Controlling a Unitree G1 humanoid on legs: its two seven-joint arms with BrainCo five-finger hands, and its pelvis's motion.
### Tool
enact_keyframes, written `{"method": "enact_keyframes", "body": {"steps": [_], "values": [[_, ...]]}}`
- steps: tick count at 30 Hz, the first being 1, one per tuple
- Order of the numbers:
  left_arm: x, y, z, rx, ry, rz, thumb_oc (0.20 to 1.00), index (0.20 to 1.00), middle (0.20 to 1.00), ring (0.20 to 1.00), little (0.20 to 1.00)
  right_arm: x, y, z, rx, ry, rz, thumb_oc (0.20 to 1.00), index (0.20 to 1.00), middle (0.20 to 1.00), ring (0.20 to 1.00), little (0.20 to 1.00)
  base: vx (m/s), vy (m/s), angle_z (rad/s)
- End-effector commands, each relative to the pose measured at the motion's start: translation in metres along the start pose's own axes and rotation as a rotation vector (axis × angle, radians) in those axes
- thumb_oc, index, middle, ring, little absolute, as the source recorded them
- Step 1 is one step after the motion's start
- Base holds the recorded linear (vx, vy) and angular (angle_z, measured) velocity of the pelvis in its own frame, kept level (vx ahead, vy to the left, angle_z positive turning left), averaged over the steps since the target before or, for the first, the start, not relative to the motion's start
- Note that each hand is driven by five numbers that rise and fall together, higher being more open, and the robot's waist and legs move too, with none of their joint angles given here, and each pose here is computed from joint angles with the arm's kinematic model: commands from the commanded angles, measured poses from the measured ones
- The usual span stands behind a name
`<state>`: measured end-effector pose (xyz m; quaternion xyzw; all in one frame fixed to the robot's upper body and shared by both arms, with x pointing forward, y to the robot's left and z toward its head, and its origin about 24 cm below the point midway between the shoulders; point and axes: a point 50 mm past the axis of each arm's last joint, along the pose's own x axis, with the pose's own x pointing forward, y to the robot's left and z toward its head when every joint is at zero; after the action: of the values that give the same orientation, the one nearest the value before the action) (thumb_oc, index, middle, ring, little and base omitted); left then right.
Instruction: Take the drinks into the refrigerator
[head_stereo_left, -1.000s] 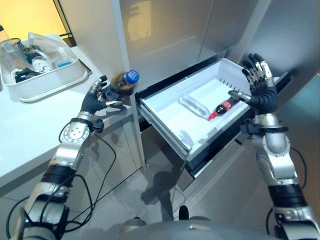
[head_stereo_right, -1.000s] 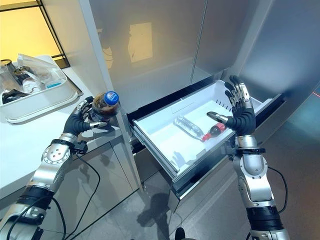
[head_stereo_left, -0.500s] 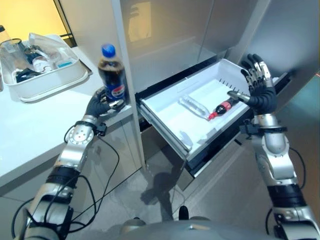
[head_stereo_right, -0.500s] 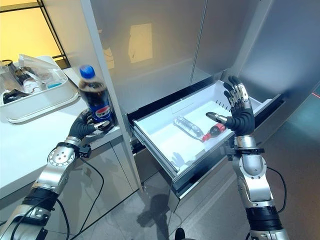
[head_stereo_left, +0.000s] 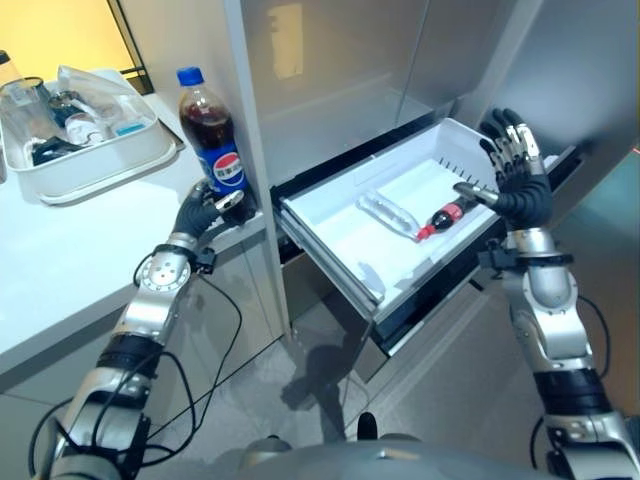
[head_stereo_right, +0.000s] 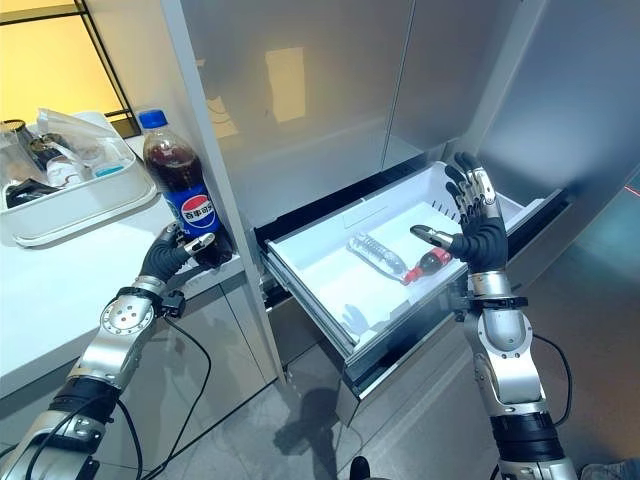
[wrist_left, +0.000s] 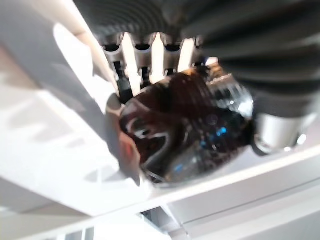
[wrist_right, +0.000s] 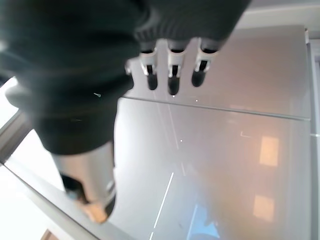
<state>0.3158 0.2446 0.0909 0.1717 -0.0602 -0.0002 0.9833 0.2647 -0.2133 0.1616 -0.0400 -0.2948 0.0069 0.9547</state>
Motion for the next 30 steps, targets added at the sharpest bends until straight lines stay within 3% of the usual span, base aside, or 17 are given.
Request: {"method": "enact_keyframes", "body": {"steps": [1, 10, 20, 30], "values": [[0.018, -0.013, 0.020, 0.002, -0.083, -0.039, 0.200, 0.200, 0.200, 0.200, 0.200, 0.011, -0.003, 0.034, -0.003, -0.176, -0.003, 1.000, 1.000, 1.000, 1.000, 1.000, 0.00, 0.000, 0.00], [0.012, -0.011, 0.033, -0.134, -0.162, -0.033, 0.200, 0.200, 0.200, 0.200, 0.200, 0.010, -0.006, 0.033, -0.004, -0.170, -0.011, 1.000, 1.000, 1.000, 1.000, 1.000, -0.01, -0.006, 0.00], [-0.019, -0.008, 0.058, -0.575, -0.354, -0.053, 0.200, 0.200, 0.200, 0.200, 0.200, 0.008, -0.007, 0.023, 0.012, -0.122, -0.017, 1.000, 1.000, 1.000, 1.000, 1.000, -0.02, -0.004, 0.00], [-0.040, -0.009, 0.079, -0.675, -0.482, -0.133, 0.200, 0.200, 0.200, 0.200, 0.200, 0.005, -0.012, 0.017, -0.018, -0.079, -0.005, 1.000, 1.000, 1.000, 1.000, 1.000, -0.01, 0.000, 0.00]]}}
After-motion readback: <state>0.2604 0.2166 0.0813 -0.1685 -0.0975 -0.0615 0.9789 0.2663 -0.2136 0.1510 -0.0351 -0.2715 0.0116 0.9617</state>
